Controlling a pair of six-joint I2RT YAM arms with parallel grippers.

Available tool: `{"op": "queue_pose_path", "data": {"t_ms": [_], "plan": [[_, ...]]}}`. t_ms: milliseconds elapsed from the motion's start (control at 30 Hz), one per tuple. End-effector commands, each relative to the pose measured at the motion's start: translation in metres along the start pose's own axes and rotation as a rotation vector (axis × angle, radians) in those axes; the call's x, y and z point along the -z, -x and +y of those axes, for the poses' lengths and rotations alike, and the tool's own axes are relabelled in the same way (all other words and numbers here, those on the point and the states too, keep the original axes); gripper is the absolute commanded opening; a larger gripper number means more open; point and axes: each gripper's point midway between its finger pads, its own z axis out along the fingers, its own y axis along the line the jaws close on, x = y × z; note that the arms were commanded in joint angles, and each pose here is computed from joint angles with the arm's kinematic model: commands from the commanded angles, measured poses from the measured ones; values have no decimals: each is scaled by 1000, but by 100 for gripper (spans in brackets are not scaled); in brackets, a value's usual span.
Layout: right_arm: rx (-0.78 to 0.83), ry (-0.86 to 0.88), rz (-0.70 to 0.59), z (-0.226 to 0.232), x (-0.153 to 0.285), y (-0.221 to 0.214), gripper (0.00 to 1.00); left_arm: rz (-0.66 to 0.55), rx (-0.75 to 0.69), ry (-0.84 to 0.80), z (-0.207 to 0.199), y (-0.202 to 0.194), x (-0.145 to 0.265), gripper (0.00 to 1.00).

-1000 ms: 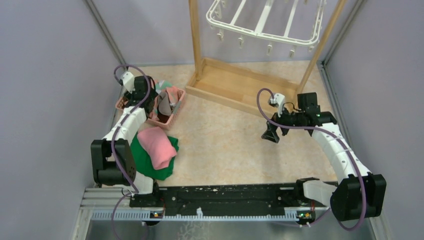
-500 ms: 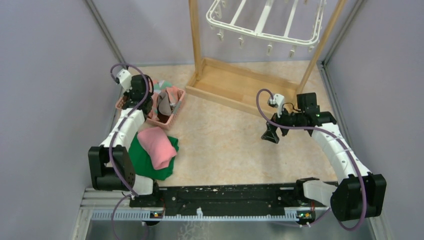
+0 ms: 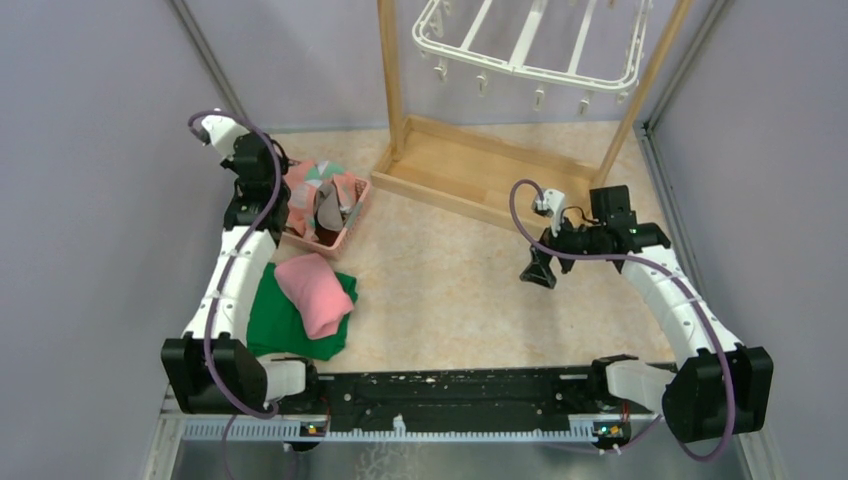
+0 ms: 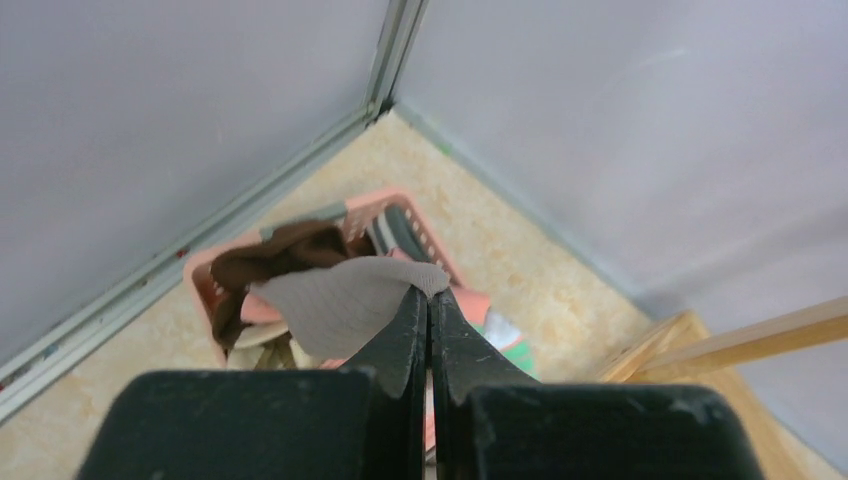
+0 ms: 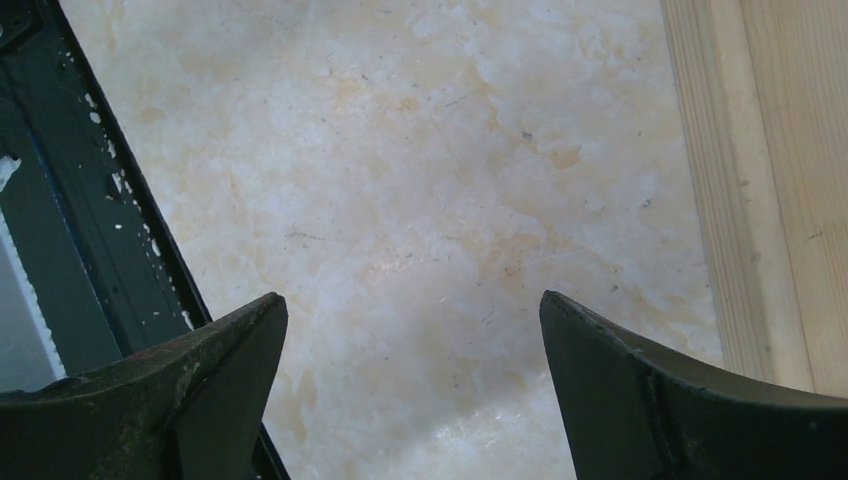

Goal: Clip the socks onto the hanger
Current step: Pick up the sock from the bin.

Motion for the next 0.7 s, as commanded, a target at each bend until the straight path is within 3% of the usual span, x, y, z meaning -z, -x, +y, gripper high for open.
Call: {"op": "queue_pose_path", "data": {"t_ms": [0, 267, 467, 567, 667], "plan": [[60, 29, -35, 4, 2, 21, 96, -179, 56, -47, -26, 72, 5, 0], [76, 53, -31, 11, -1, 22, 96, -212, 45, -250, -73, 108, 26, 0], [89, 86, -35, 20, -4, 23, 96, -191, 37, -490, -111, 114, 71, 0], [103, 109, -39, 26, -6, 24, 96, -178, 19, -710, -136, 114, 108, 0], [130, 164, -62, 38, -5, 27, 96, -132, -26, -1034, -163, 98, 161, 0]]}}
